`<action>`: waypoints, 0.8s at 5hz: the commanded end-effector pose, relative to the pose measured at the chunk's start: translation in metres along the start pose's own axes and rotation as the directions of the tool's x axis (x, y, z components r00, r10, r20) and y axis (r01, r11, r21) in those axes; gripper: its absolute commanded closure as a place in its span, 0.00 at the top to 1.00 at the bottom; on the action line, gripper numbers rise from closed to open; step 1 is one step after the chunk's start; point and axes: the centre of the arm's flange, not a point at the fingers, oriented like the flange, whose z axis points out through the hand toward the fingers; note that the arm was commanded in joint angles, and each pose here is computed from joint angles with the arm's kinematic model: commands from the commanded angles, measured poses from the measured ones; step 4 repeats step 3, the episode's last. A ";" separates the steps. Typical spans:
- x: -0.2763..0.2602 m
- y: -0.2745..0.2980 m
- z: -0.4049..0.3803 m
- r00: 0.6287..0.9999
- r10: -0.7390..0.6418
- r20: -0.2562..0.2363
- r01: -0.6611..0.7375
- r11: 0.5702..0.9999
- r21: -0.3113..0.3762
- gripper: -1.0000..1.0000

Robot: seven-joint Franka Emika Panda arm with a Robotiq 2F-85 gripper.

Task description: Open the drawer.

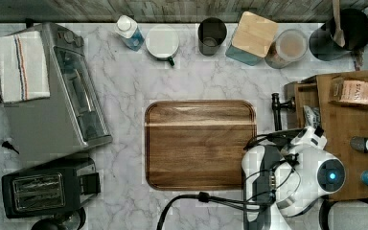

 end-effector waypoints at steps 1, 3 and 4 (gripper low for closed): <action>0.043 -0.213 0.015 0.983 -0.181 0.037 0.171 0.968 0.183 1.00; 0.049 -0.241 0.000 0.985 -0.173 0.031 0.164 0.970 0.179 1.00; 0.049 -0.241 0.000 0.985 -0.173 0.031 0.164 0.970 0.179 1.00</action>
